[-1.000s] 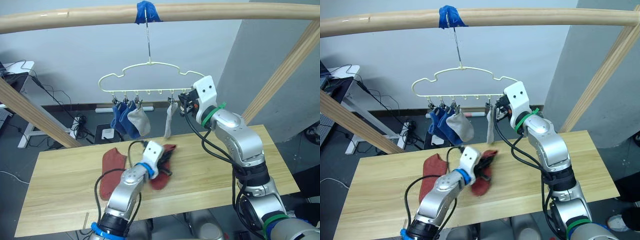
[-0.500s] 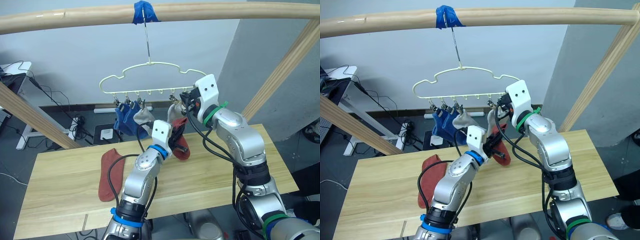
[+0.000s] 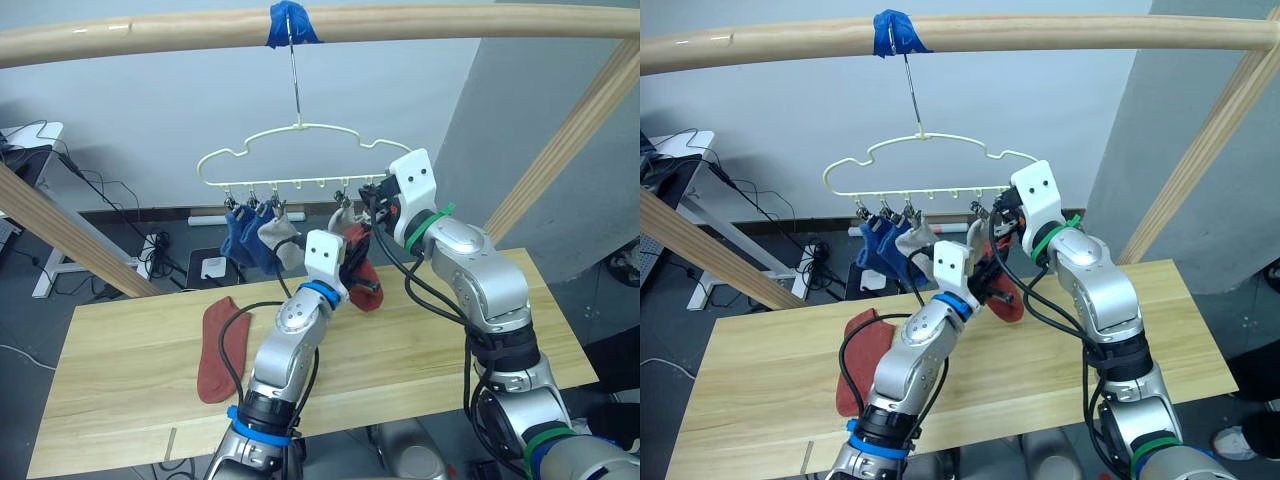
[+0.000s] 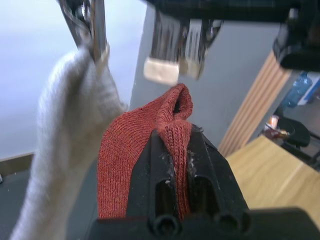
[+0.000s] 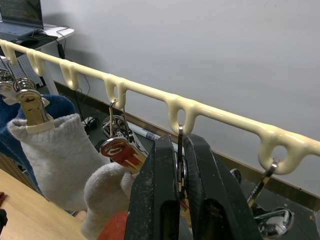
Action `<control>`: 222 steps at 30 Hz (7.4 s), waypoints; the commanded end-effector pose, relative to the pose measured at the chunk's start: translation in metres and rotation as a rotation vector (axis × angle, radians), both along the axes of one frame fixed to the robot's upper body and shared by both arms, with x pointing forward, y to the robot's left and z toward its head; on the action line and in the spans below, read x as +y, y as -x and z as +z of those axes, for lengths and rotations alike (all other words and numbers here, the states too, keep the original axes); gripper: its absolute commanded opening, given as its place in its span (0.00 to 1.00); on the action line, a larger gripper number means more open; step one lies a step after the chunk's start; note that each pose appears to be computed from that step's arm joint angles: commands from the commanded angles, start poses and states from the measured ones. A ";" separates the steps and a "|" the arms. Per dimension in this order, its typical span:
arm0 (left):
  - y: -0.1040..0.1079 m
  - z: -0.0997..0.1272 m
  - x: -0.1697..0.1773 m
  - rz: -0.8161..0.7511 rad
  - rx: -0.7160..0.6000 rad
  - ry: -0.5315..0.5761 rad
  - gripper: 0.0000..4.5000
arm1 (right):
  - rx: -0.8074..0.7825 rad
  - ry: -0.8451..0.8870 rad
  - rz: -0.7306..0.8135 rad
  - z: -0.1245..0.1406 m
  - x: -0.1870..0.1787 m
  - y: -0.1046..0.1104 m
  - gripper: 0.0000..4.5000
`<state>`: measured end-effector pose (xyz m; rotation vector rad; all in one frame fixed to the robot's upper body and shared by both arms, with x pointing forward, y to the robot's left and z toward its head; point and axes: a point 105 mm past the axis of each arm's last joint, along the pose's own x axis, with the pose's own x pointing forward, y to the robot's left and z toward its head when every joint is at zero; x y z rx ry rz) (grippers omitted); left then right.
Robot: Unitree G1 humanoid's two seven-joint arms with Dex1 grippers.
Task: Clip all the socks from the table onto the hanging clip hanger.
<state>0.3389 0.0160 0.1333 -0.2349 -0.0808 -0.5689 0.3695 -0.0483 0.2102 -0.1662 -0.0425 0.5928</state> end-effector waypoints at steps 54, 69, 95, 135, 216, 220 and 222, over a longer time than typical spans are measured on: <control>0.024 0.014 -0.009 -0.146 -0.139 -0.066 0.54 | 0.041 -0.087 0.190 0.022 -0.013 0.057 0.68; 0.055 0.030 0.042 -0.512 -0.179 -0.262 0.54 | -0.088 -0.035 -0.031 0.021 -0.061 0.061 0.68; 0.053 0.051 0.056 -0.567 -0.234 -0.380 0.55 | -0.004 0.036 -0.095 -0.001 -0.046 0.013 0.48; 0.056 0.041 0.058 -0.553 -0.213 -0.399 0.55 | -0.111 0.041 -0.107 0.013 -0.024 -0.007 0.48; 0.055 0.037 0.060 -0.567 -0.191 -0.424 0.55 | 0.026 -0.298 -0.292 0.020 0.019 0.007 0.48; 0.055 0.037 0.060 -0.566 -0.191 -0.426 0.55 | 0.017 -0.295 -0.276 0.022 0.022 0.006 0.48; 0.055 0.036 0.061 -0.566 -0.190 -0.426 0.55 | 0.016 -0.295 -0.274 0.022 0.022 0.005 0.48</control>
